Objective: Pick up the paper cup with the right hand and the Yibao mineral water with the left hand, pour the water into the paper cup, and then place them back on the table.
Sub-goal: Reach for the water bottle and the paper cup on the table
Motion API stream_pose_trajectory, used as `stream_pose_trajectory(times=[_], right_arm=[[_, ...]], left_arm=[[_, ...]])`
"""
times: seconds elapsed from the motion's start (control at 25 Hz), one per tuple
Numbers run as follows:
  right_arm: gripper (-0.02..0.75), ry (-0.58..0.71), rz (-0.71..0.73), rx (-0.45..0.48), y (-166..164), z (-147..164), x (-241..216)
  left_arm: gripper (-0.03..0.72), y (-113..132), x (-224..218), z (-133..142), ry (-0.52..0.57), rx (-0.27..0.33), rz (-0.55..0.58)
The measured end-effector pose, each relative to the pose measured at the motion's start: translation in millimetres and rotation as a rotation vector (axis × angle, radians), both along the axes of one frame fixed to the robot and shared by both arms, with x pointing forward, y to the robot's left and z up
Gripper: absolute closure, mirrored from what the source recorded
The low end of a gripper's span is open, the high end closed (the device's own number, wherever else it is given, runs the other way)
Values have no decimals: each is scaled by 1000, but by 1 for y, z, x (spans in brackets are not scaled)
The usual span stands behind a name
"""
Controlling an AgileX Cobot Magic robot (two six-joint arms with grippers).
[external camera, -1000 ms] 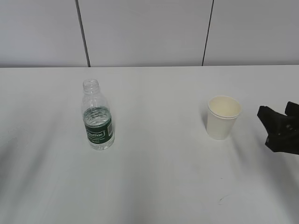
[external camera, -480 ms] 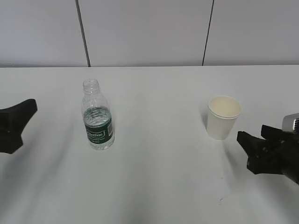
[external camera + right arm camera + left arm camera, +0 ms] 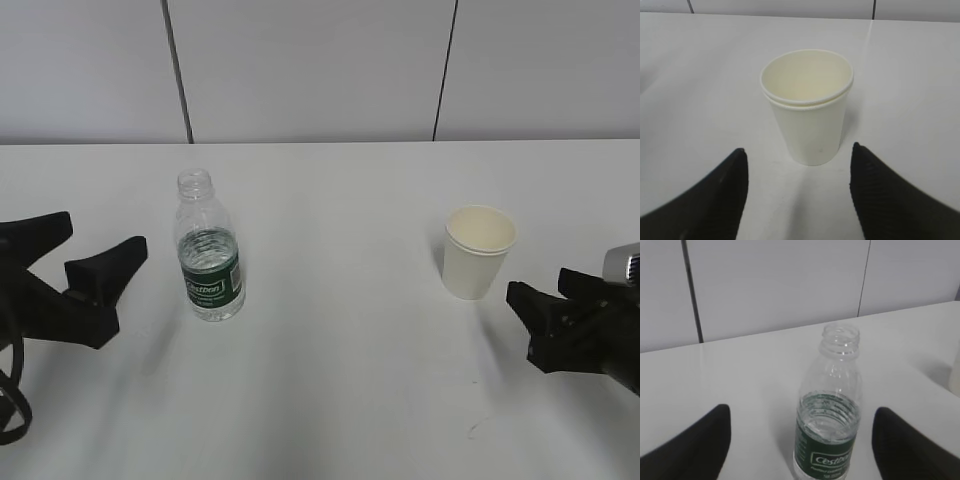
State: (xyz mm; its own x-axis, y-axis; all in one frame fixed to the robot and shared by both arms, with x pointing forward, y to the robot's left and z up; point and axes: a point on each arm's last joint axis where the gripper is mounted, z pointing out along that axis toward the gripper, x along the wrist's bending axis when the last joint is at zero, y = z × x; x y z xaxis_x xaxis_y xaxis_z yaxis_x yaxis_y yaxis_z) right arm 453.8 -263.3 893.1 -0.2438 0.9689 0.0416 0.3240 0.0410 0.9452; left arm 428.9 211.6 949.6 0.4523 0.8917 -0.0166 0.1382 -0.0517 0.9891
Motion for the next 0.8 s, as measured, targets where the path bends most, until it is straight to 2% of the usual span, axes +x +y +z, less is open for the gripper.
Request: stream_pose_trajectory(times=[0.16, 0.32, 0.44, 0.64, 0.8], right_arm=[[232, 0, 25, -2, 2, 0, -1], [232, 1, 35, -1, 3, 0, -1], [226, 29, 19, 43, 3, -5, 2], [130, 95, 5, 68, 4, -21, 8], [105, 123, 4, 67, 5, -32, 18]], left_arm=[[157, -5, 6, -12, -5, -4, -19], [157, -8, 8, -25, 37, 20, -42], [157, -9, 8, -31, 59, 33, -58], [157, -9, 8, -32, 62, 35, -60], [157, -9, 8, -32, 61, 34, -60]])
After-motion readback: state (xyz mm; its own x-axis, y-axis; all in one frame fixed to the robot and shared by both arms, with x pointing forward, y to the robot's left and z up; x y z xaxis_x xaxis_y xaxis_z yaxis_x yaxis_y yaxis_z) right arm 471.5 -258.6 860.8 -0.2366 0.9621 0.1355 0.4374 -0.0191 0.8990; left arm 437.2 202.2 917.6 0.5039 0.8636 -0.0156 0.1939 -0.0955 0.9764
